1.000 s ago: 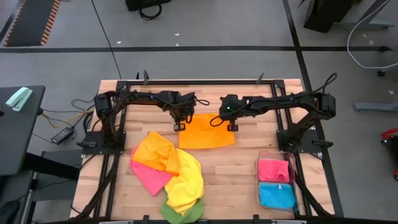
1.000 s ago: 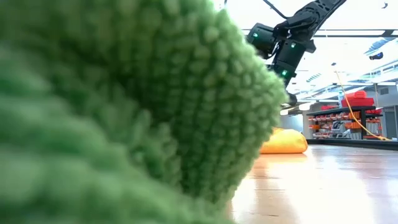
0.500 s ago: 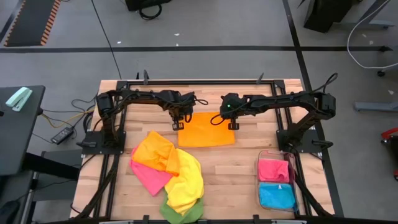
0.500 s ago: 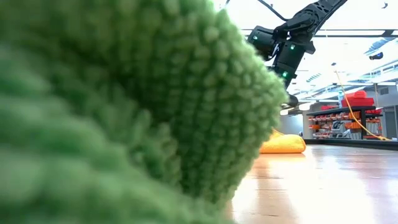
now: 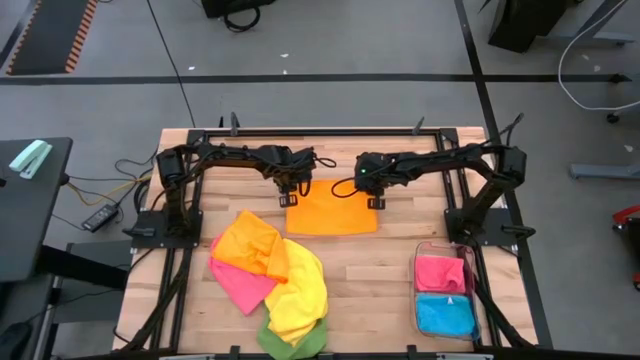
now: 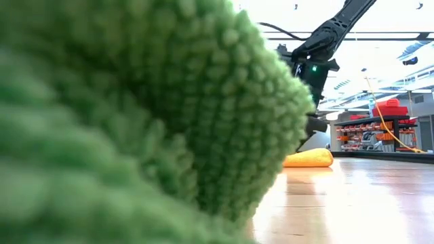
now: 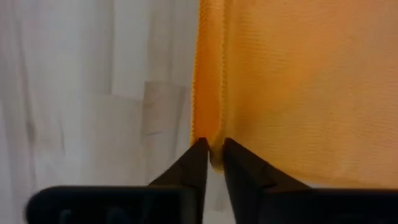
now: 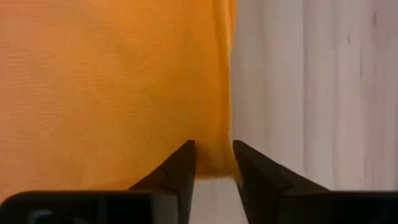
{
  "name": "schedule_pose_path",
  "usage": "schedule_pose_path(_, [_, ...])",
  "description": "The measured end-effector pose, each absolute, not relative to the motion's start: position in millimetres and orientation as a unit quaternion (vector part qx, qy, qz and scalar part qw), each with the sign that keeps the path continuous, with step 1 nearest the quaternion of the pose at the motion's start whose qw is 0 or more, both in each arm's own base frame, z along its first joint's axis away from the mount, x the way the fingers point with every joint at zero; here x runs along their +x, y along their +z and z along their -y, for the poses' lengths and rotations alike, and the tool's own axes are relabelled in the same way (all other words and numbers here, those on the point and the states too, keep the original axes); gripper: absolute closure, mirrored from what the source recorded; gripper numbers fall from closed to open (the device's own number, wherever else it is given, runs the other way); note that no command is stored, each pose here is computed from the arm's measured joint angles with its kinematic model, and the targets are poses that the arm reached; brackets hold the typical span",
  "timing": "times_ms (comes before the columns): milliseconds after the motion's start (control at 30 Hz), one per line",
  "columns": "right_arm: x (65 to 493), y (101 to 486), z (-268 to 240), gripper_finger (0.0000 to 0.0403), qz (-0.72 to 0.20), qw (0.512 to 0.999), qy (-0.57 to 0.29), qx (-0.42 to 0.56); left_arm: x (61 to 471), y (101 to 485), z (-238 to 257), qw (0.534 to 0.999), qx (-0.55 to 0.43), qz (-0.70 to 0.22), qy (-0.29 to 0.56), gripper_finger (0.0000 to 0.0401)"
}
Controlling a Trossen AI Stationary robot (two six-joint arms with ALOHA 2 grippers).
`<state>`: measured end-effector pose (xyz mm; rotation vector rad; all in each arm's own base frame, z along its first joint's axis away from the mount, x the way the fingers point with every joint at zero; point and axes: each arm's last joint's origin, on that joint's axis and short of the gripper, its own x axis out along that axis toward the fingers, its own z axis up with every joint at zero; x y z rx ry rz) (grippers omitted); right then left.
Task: Fold microfiber towels
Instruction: Fold the orange towel
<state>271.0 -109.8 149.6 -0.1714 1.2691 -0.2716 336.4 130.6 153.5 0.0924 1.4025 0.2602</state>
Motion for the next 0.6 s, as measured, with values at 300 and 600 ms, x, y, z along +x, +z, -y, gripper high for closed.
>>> schedule_pose_path(300, [257,170,114,0.0226,-0.584,0.794,-0.159,-0.059,334,174,-127,0.771,0.063,-0.623,0.119,0.024])
schedule_pose_path(600, [243,200,108,0.0217,-0.552,0.812,-0.182,-0.05,342,184,-99,0.804,0.04,-0.592,0.034,0.0235])
